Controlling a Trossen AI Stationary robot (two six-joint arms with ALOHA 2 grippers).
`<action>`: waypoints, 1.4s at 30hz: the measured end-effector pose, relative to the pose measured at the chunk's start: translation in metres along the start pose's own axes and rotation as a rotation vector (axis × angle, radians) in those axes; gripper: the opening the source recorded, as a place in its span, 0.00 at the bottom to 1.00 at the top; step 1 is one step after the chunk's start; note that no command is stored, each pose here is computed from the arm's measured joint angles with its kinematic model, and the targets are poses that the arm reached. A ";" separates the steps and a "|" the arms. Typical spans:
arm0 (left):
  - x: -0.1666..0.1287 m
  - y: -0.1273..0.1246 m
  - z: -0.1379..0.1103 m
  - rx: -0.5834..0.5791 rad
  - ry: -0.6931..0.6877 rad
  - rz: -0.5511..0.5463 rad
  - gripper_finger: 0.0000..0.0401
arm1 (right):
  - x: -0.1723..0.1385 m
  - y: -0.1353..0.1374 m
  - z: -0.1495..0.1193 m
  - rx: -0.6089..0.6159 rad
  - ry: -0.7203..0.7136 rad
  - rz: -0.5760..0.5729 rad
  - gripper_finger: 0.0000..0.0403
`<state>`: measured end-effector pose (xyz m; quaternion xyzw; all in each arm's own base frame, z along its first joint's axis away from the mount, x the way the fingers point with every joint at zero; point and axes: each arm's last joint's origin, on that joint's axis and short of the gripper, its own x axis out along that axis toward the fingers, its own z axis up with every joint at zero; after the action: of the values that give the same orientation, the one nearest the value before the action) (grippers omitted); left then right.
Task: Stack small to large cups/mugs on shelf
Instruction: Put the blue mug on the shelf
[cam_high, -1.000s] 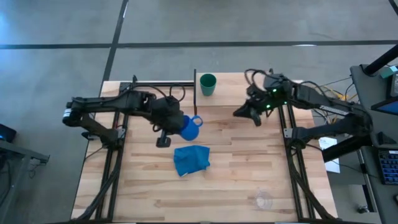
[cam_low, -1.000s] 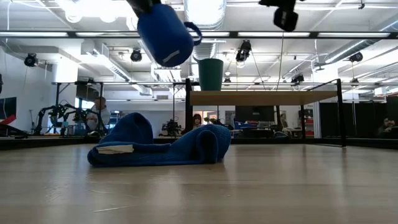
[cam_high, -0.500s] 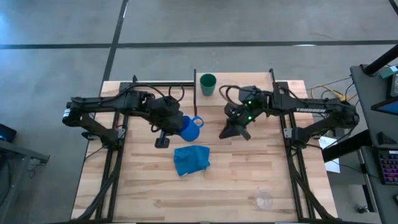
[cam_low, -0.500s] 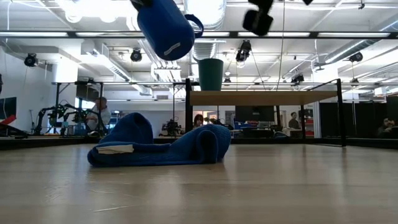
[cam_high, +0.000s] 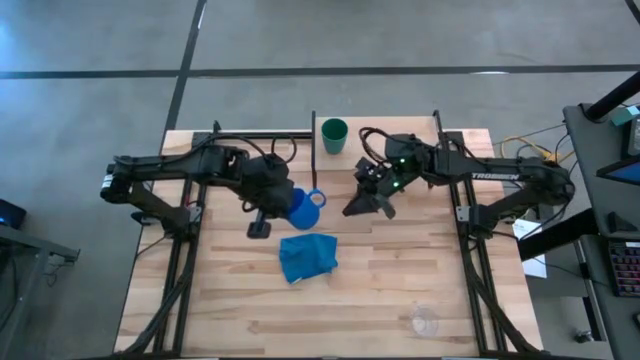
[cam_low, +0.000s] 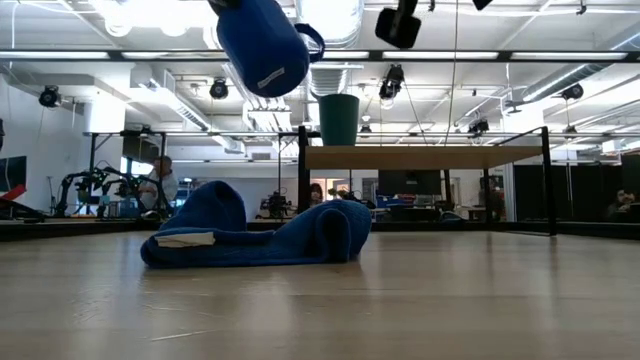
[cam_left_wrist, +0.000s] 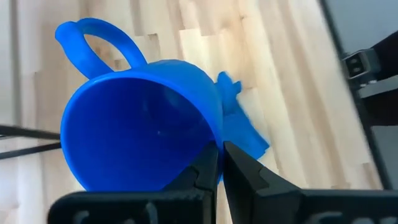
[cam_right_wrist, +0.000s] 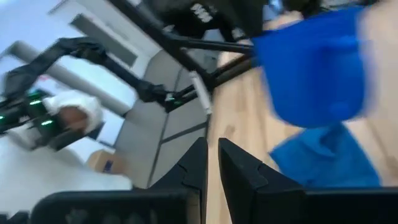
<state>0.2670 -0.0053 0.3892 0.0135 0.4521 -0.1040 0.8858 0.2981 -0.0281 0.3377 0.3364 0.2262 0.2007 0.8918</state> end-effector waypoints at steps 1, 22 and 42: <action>-0.002 -0.001 0.001 0.002 -0.011 -0.017 0.00 | 0.002 -0.003 0.000 0.006 -0.003 -0.018 0.08; -0.016 -0.007 0.015 0.080 -0.142 -0.172 0.00 | 0.014 -0.014 0.003 0.001 -0.039 -0.041 0.08; -0.023 -0.011 0.012 0.085 -0.154 -0.217 0.00 | 0.013 0.000 0.014 0.013 -0.061 -0.009 0.08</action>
<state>0.2612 -0.0135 0.4152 -0.0063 0.3769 -0.2190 0.8999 0.3162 -0.0286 0.3431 0.3472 0.2018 0.1847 0.8970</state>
